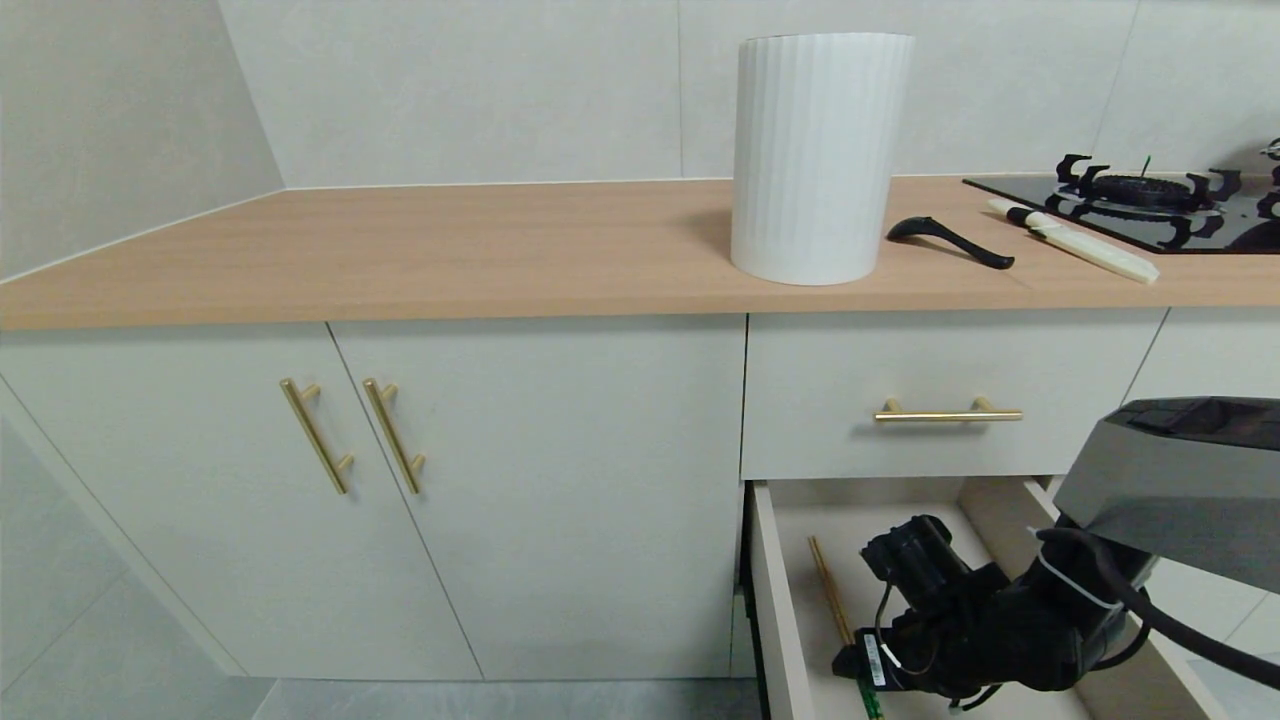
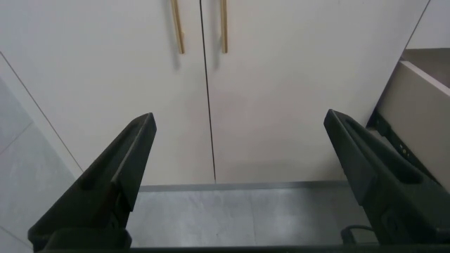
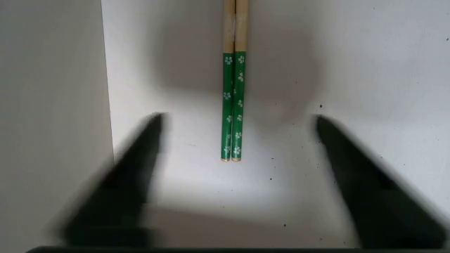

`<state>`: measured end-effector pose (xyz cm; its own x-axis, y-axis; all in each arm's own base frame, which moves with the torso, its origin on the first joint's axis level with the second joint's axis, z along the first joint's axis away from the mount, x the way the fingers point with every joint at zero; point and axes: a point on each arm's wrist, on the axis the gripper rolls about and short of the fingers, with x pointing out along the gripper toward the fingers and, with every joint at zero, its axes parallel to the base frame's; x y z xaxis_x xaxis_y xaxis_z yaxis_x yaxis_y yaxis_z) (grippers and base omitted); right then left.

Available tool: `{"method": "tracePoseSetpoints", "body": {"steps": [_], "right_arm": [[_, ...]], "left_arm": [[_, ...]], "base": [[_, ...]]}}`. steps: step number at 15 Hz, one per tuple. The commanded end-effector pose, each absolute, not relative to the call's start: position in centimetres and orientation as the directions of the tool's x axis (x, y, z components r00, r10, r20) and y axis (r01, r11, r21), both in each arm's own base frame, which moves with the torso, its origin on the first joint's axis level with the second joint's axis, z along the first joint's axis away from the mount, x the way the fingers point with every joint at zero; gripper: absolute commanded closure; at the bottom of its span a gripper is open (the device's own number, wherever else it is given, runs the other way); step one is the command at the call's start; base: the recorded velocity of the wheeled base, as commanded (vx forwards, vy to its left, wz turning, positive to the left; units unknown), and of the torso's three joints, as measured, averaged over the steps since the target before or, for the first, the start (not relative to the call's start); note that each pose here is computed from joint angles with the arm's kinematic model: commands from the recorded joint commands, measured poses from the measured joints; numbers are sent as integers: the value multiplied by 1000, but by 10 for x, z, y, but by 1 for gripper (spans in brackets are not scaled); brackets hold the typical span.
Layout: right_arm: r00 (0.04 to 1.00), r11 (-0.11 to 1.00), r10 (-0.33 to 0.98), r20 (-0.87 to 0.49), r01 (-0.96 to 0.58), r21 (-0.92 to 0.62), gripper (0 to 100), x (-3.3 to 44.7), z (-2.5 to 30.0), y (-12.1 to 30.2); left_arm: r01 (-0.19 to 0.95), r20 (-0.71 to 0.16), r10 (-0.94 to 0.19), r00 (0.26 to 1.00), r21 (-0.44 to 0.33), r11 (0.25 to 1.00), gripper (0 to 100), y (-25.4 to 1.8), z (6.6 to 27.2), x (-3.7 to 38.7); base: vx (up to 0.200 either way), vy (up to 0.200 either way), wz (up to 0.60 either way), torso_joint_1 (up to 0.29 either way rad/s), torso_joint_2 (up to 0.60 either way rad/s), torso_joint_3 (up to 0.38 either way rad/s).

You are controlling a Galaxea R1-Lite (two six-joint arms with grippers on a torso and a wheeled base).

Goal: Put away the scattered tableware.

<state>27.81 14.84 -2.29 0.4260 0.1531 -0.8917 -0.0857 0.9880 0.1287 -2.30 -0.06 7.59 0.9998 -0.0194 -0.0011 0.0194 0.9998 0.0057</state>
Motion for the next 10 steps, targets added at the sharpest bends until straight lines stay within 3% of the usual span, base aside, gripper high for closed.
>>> {"method": "tracePoseSetpoints", "body": {"steps": [1,4,6,10], "right_arm": [[429,988,155,-890,-87,130,0,278,-21,148],[471,987,161,-867,-87,135,0,277,-5,148],[573,979,203,-794,-103,176,0,268,43,141],[686,975,211,-697,-101,196,0,235,142,103]], "left_arm": [[18,-2,-18,1000,6,1000,0,-1,76,-23],[18,-2,-18,1000,6,1000,0,-1,76,-23],[18,-2,-18,1000,6,1000,0,-1,76,-23],[18,-2,-18,1000,6,1000,0,-1,76,-23]], "base": [[0,0,0,0,0,0],[0,0,0,0,0,0],[0,0,0,0,0,0],[0,0,0,0,0,0]]}}
